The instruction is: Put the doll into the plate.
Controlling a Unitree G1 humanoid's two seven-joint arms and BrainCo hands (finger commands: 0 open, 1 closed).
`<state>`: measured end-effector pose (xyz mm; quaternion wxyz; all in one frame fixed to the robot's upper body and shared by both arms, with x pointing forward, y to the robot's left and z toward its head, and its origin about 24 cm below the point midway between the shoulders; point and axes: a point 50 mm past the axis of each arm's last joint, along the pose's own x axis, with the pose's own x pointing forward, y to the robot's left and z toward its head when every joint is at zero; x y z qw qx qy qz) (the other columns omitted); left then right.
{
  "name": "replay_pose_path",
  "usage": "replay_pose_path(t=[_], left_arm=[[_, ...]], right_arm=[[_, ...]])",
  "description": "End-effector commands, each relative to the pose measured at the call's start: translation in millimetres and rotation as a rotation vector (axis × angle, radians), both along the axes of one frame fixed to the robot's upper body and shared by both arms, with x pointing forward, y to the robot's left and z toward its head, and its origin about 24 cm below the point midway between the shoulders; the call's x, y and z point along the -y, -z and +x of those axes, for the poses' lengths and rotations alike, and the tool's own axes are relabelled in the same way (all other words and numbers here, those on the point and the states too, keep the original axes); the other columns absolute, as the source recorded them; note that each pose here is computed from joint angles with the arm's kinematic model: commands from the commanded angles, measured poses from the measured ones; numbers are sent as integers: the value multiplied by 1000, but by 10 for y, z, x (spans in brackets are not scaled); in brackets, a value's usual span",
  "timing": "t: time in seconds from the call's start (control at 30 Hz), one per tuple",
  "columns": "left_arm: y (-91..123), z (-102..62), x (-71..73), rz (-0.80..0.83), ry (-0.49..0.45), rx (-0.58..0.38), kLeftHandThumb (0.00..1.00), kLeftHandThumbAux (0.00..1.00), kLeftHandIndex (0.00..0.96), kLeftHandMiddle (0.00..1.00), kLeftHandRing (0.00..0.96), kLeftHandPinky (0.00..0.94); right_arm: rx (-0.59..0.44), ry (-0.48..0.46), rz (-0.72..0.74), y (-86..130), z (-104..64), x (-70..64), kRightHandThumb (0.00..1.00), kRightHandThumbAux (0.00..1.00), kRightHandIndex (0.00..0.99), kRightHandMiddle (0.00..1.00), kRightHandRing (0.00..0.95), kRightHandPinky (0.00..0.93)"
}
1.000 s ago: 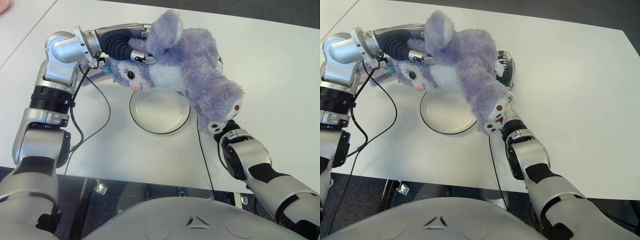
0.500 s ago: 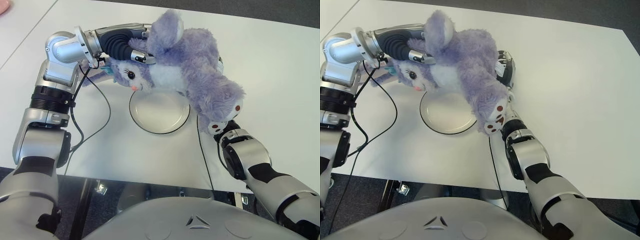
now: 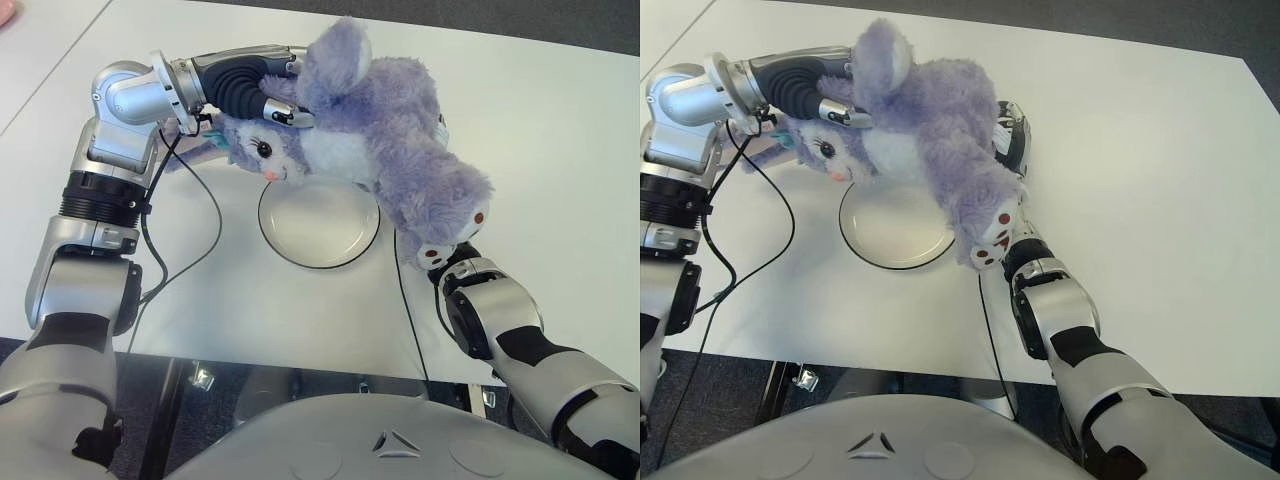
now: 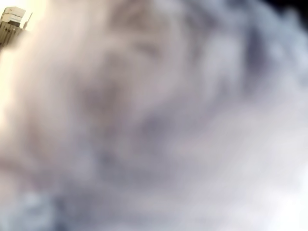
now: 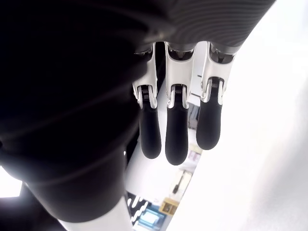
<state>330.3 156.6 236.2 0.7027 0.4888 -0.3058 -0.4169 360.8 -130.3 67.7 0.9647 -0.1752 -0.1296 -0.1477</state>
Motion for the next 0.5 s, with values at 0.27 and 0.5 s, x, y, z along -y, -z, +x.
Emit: replay_pose_path(t=[0.27, 0.5], left_arm=[[110, 22, 113, 3, -47, 4, 268, 261, 0, 0, 0, 0], [113, 17, 107, 10, -59, 4, 252, 276, 0, 0, 0, 0]], right_arm=[[-533, 53, -45, 1477, -1167, 83, 109, 998, 298, 383, 443, 463], [-544, 51, -31, 1488, -1175, 93, 120, 998, 306, 385, 438, 455]])
